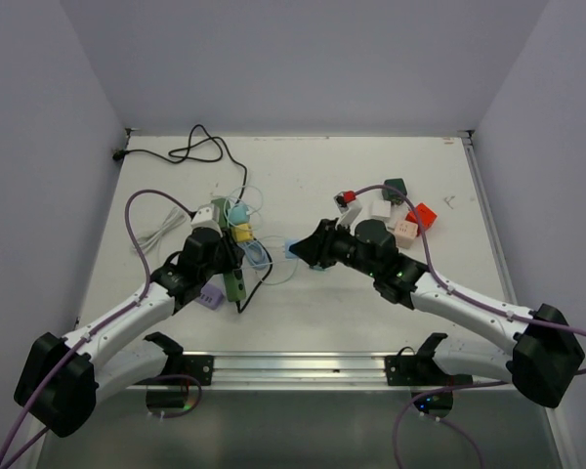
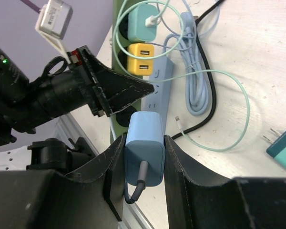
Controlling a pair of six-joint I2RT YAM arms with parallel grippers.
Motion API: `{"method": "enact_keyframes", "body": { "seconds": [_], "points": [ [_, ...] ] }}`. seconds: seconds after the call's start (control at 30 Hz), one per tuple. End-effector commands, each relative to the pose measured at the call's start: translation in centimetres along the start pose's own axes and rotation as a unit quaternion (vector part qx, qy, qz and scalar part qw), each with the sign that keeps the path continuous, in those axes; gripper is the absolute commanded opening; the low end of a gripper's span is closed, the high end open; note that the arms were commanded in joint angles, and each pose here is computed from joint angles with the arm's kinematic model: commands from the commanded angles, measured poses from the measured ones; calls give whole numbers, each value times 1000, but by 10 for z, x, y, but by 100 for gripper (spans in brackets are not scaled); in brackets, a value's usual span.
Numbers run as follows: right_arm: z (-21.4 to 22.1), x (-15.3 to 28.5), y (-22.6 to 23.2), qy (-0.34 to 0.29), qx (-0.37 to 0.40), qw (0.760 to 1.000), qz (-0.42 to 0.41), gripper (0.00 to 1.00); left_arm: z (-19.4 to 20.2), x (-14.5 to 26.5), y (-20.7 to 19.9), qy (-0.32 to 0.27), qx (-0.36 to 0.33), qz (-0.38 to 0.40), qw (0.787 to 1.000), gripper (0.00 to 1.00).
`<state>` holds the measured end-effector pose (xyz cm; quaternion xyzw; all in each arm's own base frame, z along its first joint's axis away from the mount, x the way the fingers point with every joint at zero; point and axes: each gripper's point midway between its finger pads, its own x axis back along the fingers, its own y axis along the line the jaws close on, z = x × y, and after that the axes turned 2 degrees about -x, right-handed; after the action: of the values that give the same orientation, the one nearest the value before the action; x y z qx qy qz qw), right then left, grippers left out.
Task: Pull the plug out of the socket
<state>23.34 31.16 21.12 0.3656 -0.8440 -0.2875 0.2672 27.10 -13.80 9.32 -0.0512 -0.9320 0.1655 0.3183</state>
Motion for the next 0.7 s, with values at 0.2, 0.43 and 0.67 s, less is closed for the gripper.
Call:
{"method": "enact_keyframes", "body": {
  "seconds": [0.2, 0.43, 0.67],
  "points": [
    [8, -2, -58, -10, -12, 997, 82, 0, -34, 4, -4, -53, 15, -5, 998, 0],
    [48, -18, -75, 39, -50, 996, 69, 0, -53, 6, -34, -78, 41, 59, 994, 0],
    [72, -33, -82, 81, -66, 993, 59, 8, -42, 2, -41, -72, 50, 91, 992, 0]
  ]
}}
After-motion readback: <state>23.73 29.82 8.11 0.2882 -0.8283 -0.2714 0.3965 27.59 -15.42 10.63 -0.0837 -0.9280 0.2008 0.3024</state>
